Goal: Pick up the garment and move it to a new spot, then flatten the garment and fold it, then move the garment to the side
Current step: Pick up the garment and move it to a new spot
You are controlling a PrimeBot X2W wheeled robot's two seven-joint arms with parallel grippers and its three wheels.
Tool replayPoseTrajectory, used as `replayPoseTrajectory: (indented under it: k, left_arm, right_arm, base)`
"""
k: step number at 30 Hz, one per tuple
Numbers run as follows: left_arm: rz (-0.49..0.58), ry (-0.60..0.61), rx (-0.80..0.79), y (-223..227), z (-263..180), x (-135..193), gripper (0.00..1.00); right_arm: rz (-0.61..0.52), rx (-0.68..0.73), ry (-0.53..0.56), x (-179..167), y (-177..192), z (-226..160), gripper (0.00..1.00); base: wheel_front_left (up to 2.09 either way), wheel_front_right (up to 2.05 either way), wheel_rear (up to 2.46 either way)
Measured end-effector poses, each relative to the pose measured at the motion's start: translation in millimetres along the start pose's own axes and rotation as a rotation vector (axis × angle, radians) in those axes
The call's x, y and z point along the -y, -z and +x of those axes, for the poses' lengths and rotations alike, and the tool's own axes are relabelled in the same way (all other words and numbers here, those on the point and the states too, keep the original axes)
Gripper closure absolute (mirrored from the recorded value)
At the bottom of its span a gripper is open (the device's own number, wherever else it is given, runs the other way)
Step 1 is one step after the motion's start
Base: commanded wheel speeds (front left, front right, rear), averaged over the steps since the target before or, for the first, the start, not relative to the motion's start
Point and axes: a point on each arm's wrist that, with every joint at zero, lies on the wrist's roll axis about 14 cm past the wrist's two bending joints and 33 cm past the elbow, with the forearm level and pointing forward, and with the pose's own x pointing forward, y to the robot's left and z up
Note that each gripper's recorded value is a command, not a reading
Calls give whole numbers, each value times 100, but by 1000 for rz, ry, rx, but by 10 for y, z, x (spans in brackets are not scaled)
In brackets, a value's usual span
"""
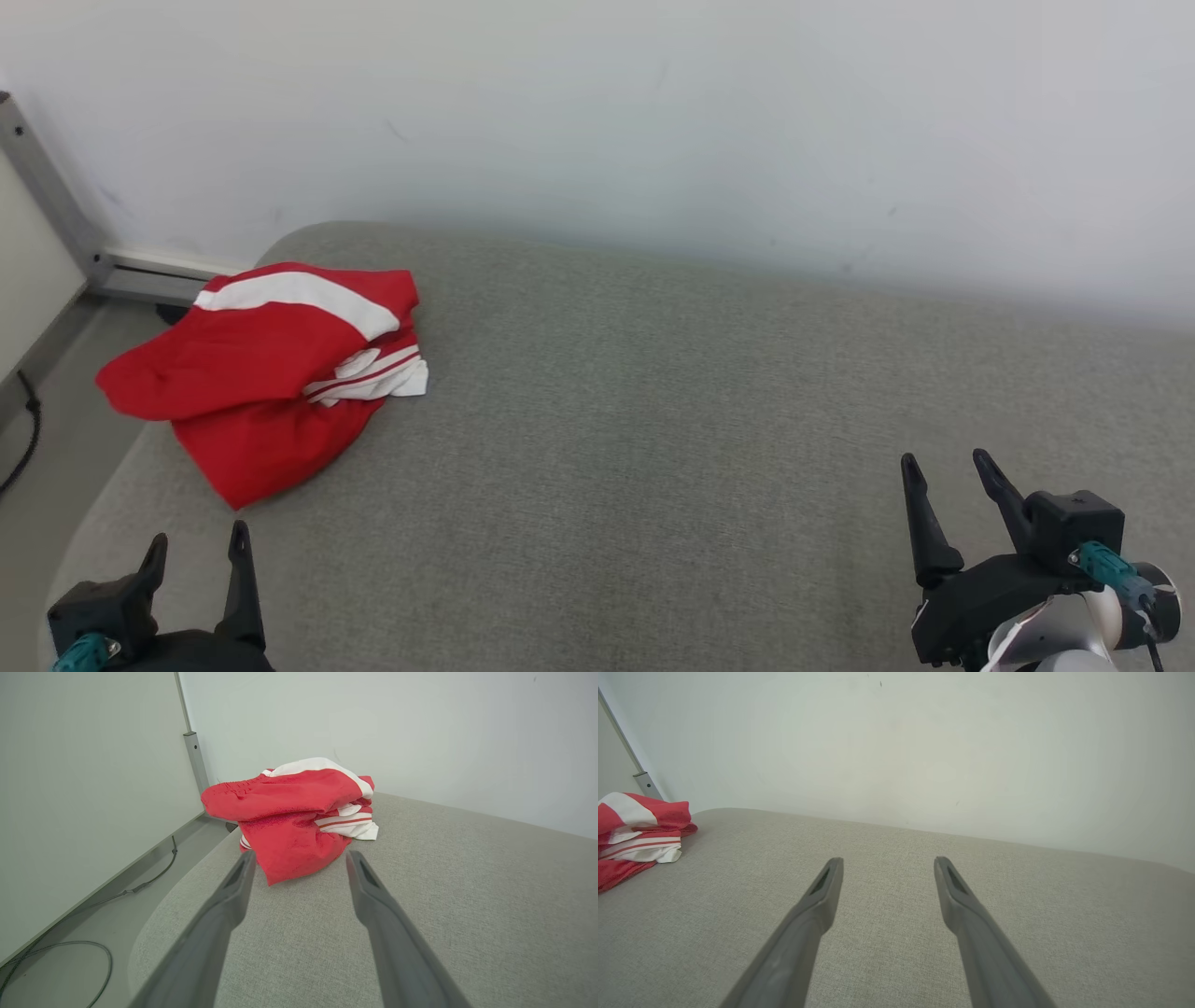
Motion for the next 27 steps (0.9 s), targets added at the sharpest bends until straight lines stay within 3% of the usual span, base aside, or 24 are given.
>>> replayPoseTrajectory:
  k: [19, 27]
  left_arm:
    - [-43, -234, -16, 100, -471, -771, 0]
    - [-61, -244, -17, 100, -471, -813, 0]
  right_arm:
    - [-5, -26, -274, -1027, 31, 342, 0]
    - [-6, -47, -291, -1084, 90, 332, 0]
  base:
    - [0, 0, 0]
    - [0, 0, 0]
